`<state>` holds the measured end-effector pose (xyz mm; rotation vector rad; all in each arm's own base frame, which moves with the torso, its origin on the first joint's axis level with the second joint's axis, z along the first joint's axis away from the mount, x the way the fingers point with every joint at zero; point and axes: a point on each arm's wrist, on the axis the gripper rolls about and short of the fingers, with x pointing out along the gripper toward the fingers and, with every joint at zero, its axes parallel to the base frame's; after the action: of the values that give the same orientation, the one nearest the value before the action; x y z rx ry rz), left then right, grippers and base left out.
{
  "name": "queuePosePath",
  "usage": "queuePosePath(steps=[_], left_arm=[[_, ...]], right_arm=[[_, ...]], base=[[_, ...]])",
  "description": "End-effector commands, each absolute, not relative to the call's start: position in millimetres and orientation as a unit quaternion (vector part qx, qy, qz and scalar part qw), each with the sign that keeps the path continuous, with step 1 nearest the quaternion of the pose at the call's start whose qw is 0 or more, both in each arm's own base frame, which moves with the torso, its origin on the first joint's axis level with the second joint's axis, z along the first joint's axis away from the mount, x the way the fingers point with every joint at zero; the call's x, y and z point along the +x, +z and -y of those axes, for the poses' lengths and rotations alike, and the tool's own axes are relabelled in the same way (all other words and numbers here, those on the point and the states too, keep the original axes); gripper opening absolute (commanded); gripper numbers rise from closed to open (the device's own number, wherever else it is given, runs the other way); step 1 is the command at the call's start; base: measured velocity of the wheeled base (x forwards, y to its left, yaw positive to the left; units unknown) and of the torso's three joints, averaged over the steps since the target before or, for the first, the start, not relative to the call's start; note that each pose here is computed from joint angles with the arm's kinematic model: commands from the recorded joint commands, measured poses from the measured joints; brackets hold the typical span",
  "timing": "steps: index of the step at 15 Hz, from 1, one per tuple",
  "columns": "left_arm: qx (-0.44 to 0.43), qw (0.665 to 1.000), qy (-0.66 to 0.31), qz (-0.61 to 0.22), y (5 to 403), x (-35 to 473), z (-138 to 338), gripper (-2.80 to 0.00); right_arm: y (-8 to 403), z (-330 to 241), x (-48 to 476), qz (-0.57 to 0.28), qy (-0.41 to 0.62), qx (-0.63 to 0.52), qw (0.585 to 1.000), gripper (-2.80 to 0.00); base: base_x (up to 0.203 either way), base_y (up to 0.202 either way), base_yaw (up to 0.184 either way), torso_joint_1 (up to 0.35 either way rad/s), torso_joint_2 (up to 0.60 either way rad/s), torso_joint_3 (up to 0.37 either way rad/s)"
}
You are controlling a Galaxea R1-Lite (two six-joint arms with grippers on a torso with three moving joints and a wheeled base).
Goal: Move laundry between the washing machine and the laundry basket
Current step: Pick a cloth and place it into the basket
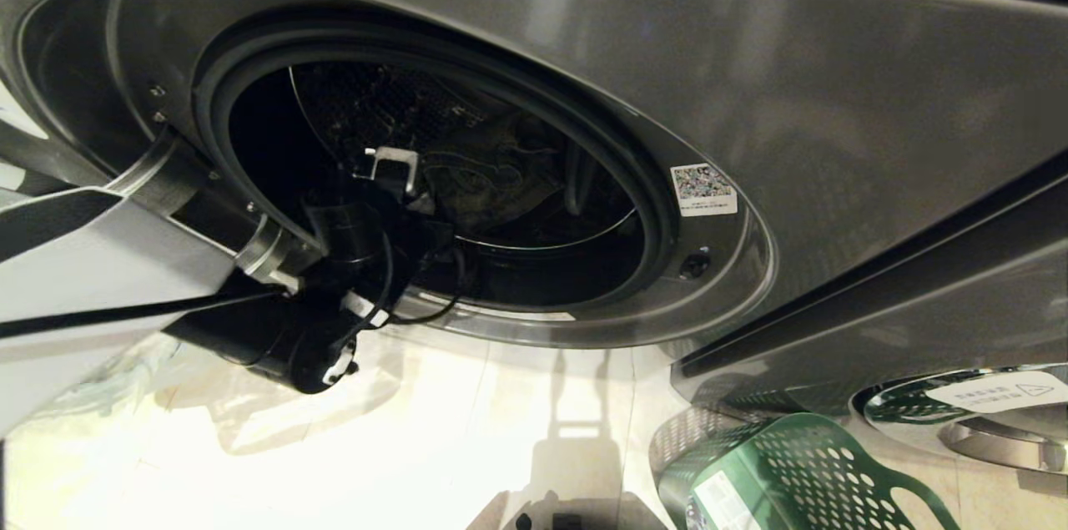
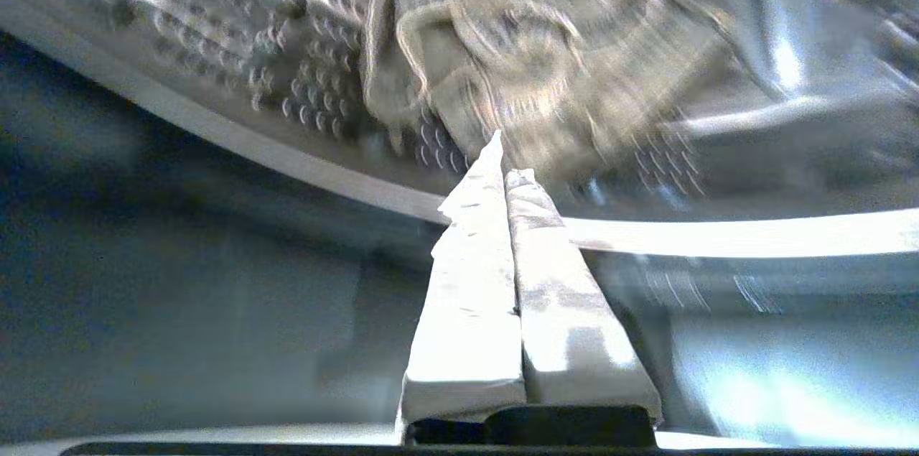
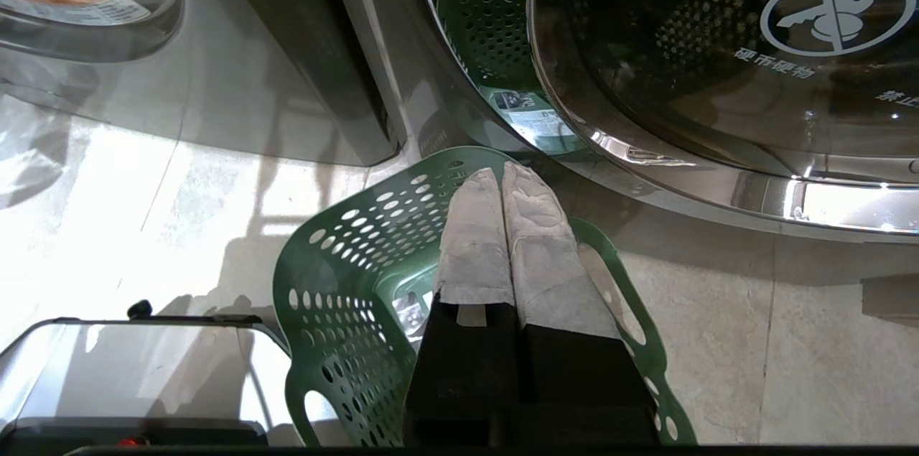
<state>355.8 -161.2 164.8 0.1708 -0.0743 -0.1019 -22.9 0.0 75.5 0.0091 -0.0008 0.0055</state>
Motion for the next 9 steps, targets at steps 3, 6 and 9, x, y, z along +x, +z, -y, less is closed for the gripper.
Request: queuePosePath(steps=[3, 6, 9], left_arm=[[0.069, 0.995, -0.049, 0.051, 200, 283, 129, -2.80], [0.044, 0.998, -0.016, 0.045, 203, 237, 105, -2.80], [0.027, 0.999, -0.003, 0.046, 207, 192, 83, -2.80]], right_arm=[[75, 0, -23, 0.000, 0.003, 0.005, 1.000, -2.80], [75, 0, -23, 0.000, 0.003, 0.005, 1.000, -2.80], [75, 0, -23, 0.000, 0.003, 0.005, 1.000, -2.80]], base=[[0.000, 0.000, 0.000, 0.000, 0.00, 0.000], [0.000, 0.000, 0.000, 0.000, 0.00, 0.000], [0.000, 0.000, 0.000, 0.000, 0.00, 0.000]])
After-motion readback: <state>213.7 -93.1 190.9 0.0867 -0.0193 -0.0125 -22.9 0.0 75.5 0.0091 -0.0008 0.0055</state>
